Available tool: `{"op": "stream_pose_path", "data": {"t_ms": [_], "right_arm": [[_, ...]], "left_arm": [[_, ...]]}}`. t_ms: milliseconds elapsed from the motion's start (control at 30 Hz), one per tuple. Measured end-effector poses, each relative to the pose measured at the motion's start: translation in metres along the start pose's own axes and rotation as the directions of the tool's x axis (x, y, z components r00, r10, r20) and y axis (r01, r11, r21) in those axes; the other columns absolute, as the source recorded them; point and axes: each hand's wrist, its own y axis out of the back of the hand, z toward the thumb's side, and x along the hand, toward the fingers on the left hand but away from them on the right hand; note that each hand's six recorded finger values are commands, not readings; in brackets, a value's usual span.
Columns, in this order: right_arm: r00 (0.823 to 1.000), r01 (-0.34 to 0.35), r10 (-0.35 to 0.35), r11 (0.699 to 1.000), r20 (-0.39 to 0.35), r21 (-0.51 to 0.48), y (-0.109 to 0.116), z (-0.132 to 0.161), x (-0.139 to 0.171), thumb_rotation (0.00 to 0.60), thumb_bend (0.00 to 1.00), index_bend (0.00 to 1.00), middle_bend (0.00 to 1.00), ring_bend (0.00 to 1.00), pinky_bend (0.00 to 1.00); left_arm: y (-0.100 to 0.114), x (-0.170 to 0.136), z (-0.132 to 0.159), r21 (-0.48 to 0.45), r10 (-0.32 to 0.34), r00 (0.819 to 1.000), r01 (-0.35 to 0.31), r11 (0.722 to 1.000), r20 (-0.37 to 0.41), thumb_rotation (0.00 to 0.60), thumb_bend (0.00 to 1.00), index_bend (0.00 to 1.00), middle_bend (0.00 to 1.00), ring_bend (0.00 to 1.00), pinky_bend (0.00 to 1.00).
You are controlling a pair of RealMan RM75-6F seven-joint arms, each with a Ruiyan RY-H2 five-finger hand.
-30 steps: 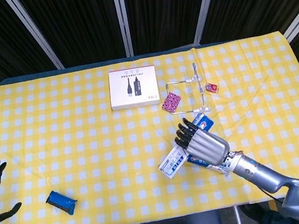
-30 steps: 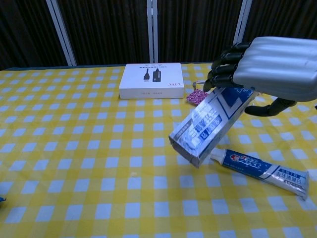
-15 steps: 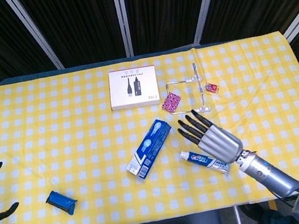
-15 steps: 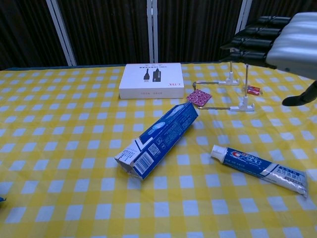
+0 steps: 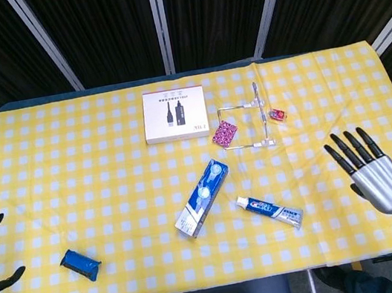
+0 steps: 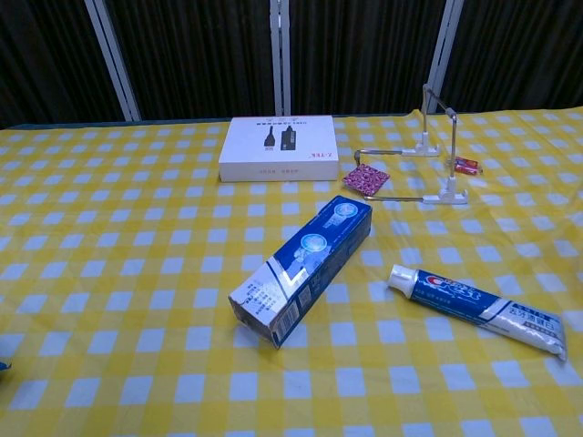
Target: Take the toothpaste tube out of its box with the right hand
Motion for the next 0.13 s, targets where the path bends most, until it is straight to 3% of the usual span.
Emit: {"op": "stream_pose_path", "data": {"t_ms": [133], "right_arm": [[0.995,-0.032,0.038,0.997,0.087,-0.067,-0.010,-0.011,0.024,0.600,0.00,0.00,0.00,0.00,0.00]], "left_arm": [[0.000,-0.001,0.001,0.002,0.002,1.000,-0.002,1.000,0.002,0.600,0.00,0.00,0.00,0.00,0.00]]}}
